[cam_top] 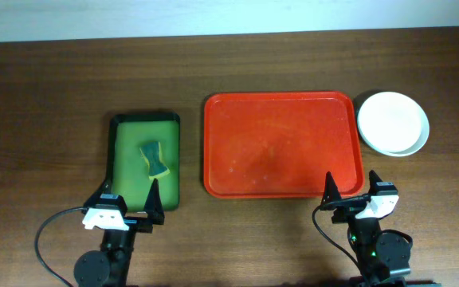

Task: Clean dirty plates on tray and stack at the side

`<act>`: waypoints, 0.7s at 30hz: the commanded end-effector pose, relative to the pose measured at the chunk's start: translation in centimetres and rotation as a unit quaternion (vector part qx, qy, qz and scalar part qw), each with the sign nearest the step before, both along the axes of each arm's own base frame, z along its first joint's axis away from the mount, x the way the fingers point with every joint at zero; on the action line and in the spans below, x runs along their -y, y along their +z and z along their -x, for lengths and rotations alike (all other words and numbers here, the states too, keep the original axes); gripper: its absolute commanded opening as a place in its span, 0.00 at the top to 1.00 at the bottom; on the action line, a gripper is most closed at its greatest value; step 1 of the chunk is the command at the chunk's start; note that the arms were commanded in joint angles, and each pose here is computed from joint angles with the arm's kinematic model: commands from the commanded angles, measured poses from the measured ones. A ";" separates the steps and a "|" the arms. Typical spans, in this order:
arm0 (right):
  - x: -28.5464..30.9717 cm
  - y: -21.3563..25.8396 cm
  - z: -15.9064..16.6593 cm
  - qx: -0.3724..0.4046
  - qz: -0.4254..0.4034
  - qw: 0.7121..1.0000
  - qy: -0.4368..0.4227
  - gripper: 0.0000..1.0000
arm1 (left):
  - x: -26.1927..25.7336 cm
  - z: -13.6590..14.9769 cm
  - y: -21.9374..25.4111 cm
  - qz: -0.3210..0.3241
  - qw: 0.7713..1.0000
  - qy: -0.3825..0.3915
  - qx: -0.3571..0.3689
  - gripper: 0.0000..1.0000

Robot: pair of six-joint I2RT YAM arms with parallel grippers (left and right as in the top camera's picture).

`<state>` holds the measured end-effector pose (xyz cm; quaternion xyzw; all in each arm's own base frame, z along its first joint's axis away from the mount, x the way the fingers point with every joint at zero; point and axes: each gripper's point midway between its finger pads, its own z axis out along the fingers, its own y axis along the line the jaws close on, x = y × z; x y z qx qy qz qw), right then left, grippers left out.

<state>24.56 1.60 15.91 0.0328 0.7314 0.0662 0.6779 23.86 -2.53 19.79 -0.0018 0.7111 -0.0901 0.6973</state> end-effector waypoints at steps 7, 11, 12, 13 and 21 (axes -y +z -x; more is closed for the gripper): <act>0.3 -0.3 0.0 -0.002 0.004 1.000 -0.008 0.02 | -2.8 -0.7 -4.1 -0.016 0.996 0.076 -0.033 0.01; 0.3 -0.3 0.0 -0.003 0.004 1.000 -0.008 0.02 | -2.7 -0.7 -4.2 -0.018 0.997 0.073 -0.033 0.01; 0.3 -0.3 0.0 -0.003 0.004 1.000 -0.008 0.01 | -2.6 -0.7 -4.2 -0.024 0.997 0.070 -0.033 0.01; 0.3 -0.3 0.0 -0.003 0.004 1.000 -0.008 0.02 | -2.4 -0.7 -4.2 -0.039 0.997 0.063 -0.033 0.01; 0.3 -0.3 0.0 -0.003 0.004 1.000 -0.008 0.01 | -2.2 -0.7 -4.2 -0.076 0.995 0.056 -0.029 0.01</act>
